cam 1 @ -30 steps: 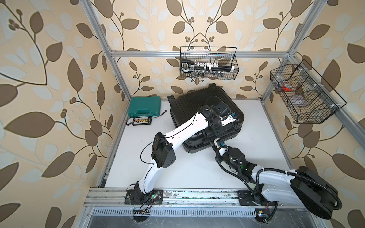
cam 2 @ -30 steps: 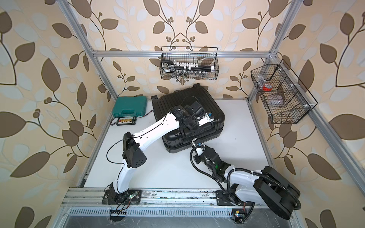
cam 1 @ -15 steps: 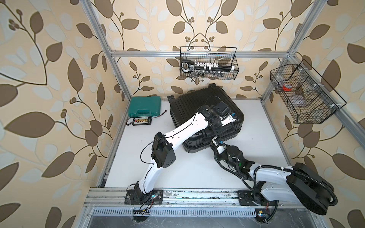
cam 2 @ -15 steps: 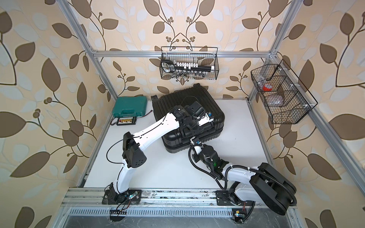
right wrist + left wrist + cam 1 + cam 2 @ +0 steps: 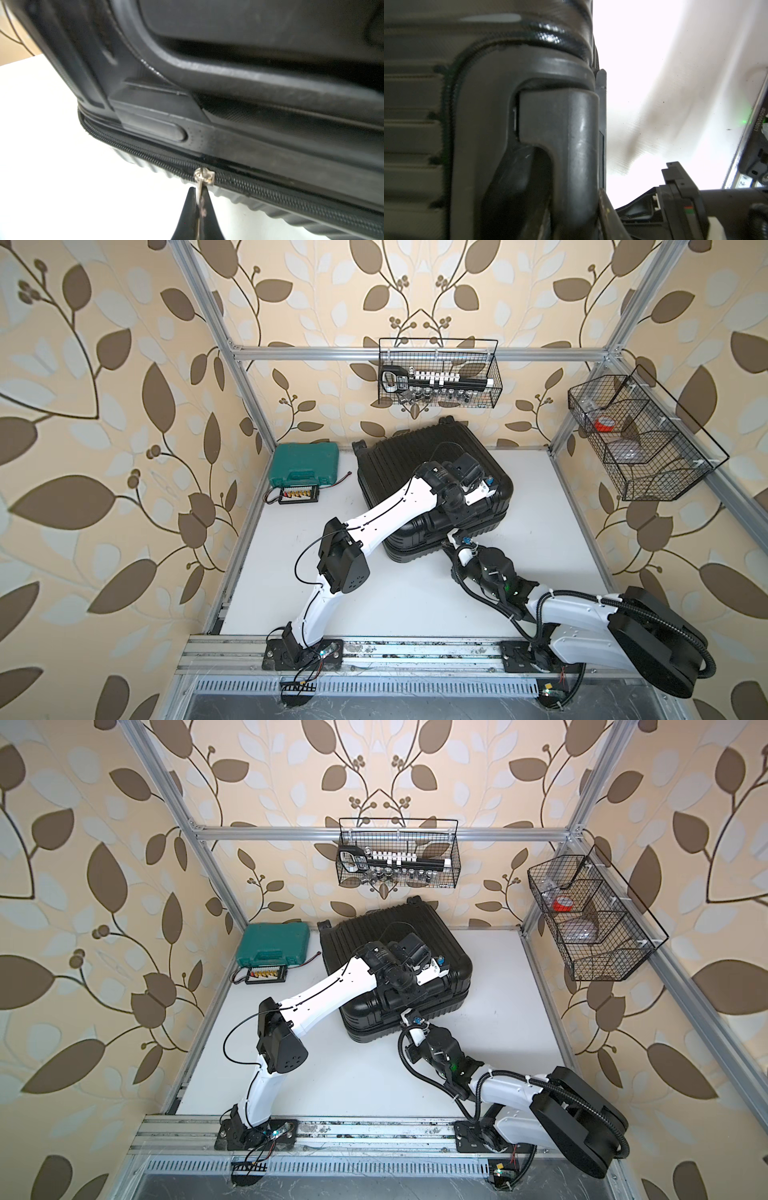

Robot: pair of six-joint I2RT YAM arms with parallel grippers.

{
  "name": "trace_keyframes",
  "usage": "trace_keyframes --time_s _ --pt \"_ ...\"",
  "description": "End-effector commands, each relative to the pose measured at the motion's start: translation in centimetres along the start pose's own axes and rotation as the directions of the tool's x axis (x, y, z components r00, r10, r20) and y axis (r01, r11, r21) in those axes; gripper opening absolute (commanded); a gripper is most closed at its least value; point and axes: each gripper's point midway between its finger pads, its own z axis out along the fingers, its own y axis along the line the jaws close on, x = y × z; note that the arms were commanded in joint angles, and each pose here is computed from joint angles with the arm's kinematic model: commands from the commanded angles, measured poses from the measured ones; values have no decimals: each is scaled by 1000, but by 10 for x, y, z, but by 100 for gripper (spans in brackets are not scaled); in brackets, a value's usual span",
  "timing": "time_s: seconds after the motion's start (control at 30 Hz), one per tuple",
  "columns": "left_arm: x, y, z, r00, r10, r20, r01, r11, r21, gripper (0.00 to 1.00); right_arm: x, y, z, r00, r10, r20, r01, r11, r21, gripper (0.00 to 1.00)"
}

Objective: Close the suitcase zippers
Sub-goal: Zip the zipper on the suitcase.

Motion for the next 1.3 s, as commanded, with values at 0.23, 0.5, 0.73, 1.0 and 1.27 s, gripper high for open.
trace_keyframes --time_s 0.23,0.5,0.73,1.0,1.27 --pt "-77 24 -71 945 -72 320 109 989 -99 13 -39 94 -16 991 -55 119 92 939 -331 0" --pt "-92 23 -64 919 -123 375 154 987 -53 11 -54 139 -19 985 -72 154 131 901 -414 0" --pt "-107 12 -48 892 -189 411 182 982 57 10 -57 162 -18 986 -66 155 128 891 -435 0" --pt "-96 -6 -59 907 -170 385 132 984 123 60 -21 109 -11 999 -10 36 16 981 -191 0" --pt "-91 2 -111 878 -142 458 125 990 68 77 12 65 -26 994 105 -20 -106 994 -15 0"
